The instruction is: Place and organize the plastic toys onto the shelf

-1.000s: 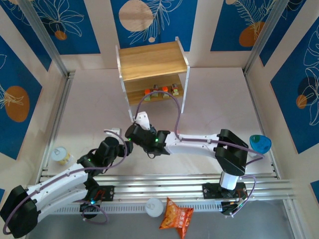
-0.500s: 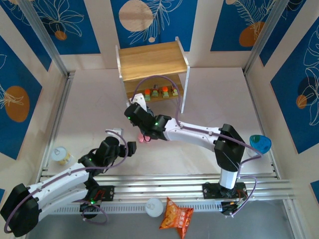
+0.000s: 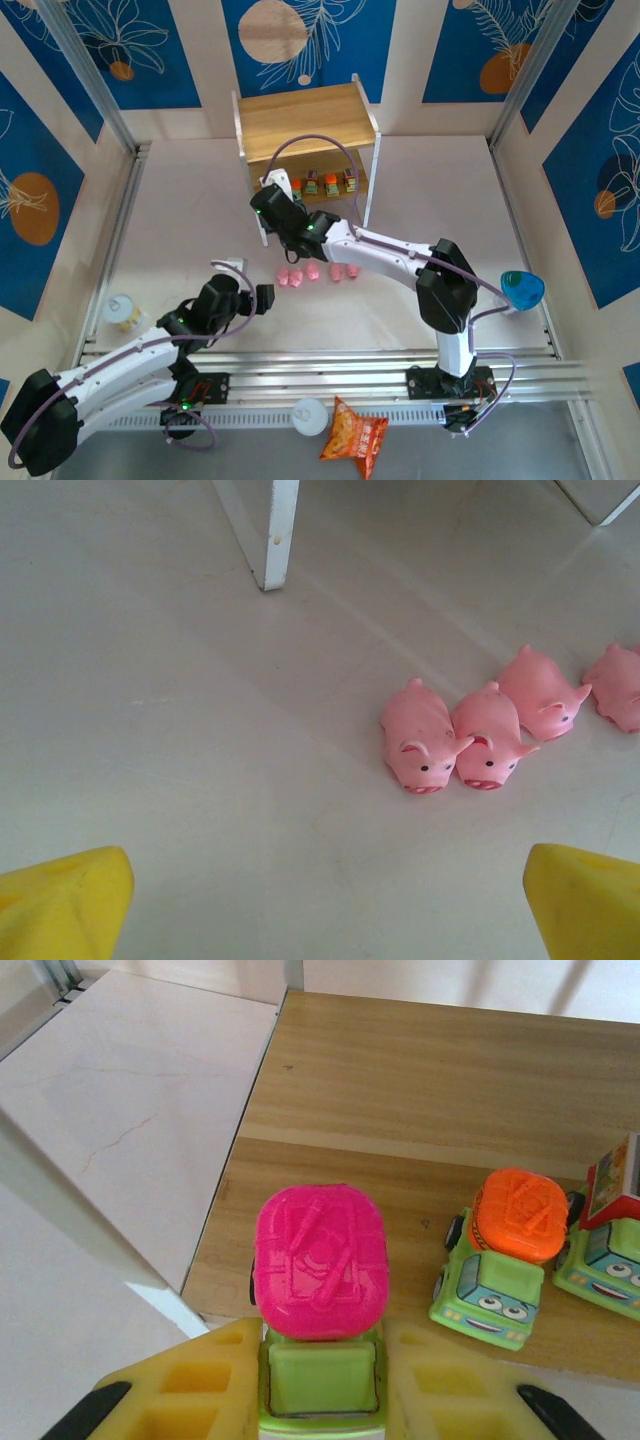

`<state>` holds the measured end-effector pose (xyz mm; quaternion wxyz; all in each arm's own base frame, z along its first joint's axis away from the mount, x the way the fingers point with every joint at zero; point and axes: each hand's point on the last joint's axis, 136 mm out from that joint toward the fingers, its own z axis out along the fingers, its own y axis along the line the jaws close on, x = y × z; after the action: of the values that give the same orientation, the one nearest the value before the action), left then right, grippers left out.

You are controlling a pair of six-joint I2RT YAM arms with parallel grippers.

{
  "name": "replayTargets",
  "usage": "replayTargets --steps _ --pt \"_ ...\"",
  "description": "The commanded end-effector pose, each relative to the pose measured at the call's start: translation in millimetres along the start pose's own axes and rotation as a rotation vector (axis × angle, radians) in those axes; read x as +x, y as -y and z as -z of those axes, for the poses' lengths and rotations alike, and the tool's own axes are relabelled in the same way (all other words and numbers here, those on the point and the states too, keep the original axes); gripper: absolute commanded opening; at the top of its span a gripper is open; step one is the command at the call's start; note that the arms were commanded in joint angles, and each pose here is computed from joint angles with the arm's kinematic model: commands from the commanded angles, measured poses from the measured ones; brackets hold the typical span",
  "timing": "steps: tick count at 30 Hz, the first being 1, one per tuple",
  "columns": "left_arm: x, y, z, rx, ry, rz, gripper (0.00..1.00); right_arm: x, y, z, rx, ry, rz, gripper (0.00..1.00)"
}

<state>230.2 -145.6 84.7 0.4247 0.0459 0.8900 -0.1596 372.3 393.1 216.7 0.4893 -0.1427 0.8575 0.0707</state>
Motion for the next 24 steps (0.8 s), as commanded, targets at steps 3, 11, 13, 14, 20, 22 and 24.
replayTargets --steps 3,11,13,14,20,22,24 --pt "-2 -1 -1 0.009 0.011 0.009 0.99 -8 0 -10 -0.011 -0.007 0.001 0.25" --pt "-3 -2 -1 0.003 0.013 0.016 0.99 -8 5 -25 -0.003 -0.021 -0.009 0.26" --pt "-3 -3 -2 0.002 0.012 0.018 0.99 -9 5 -27 -0.005 -0.020 -0.012 0.26" --pt "-2 -3 -2 0.002 0.012 0.017 1.00 -10 5 -28 -0.005 -0.018 -0.010 0.26" --pt "-3 -3 -3 0.003 0.009 0.021 0.99 -10 6 -37 0.006 -0.019 -0.011 0.26" --pt "-2 -3 -3 0.003 0.008 0.021 0.99 -9 7 -40 0.015 -0.018 -0.009 0.27" --pt "-2 -3 -3 0.003 0.007 0.023 0.99 -7 7 -43 0.023 -0.019 -0.008 0.28"
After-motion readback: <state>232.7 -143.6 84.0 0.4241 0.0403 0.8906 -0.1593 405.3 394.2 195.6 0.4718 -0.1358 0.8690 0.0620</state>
